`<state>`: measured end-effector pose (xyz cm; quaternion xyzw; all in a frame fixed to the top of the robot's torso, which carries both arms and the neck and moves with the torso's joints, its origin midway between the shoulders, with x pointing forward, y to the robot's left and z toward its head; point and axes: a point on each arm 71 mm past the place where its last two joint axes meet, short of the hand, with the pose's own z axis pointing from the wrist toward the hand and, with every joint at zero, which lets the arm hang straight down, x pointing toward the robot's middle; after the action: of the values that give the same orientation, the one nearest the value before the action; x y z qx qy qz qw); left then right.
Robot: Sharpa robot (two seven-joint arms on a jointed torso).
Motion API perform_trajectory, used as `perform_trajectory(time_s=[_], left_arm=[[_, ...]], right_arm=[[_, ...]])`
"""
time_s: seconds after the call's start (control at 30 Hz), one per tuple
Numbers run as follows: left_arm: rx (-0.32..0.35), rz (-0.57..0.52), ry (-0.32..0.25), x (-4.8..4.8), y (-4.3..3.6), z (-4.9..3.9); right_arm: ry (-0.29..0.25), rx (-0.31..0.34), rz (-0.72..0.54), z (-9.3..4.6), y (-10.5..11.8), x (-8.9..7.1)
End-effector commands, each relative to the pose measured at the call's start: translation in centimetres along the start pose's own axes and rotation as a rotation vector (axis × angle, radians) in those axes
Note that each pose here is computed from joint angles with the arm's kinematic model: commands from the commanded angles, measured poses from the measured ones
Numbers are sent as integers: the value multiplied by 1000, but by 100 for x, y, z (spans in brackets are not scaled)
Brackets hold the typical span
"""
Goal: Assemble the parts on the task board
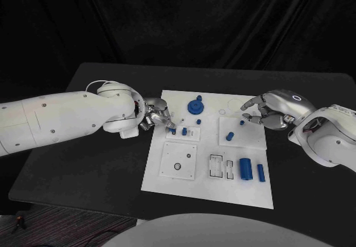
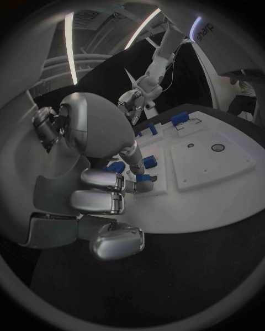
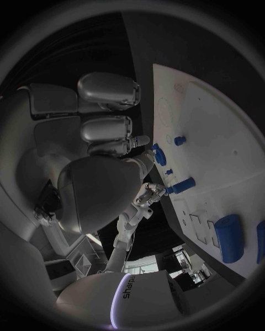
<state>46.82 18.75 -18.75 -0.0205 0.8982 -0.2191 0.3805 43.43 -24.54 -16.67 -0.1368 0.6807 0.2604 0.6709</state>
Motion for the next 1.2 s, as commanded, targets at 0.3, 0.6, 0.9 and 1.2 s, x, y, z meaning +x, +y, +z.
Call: perform_trajectory(time_s=[0.3, 0.6, 0.9, 1.2], left_arm=[[0, 1, 40, 70, 27, 0], [3, 2, 47, 88, 24, -7], [5, 3, 51, 98, 23, -15], [7, 7, 58, 103, 12, -1]], right_arm=[[-5, 9, 8, -5, -8, 6], [-3, 10, 8, -4, -8, 10], [-1, 11, 9, -4, -6, 13], [0, 11, 9, -3, -5, 15]])
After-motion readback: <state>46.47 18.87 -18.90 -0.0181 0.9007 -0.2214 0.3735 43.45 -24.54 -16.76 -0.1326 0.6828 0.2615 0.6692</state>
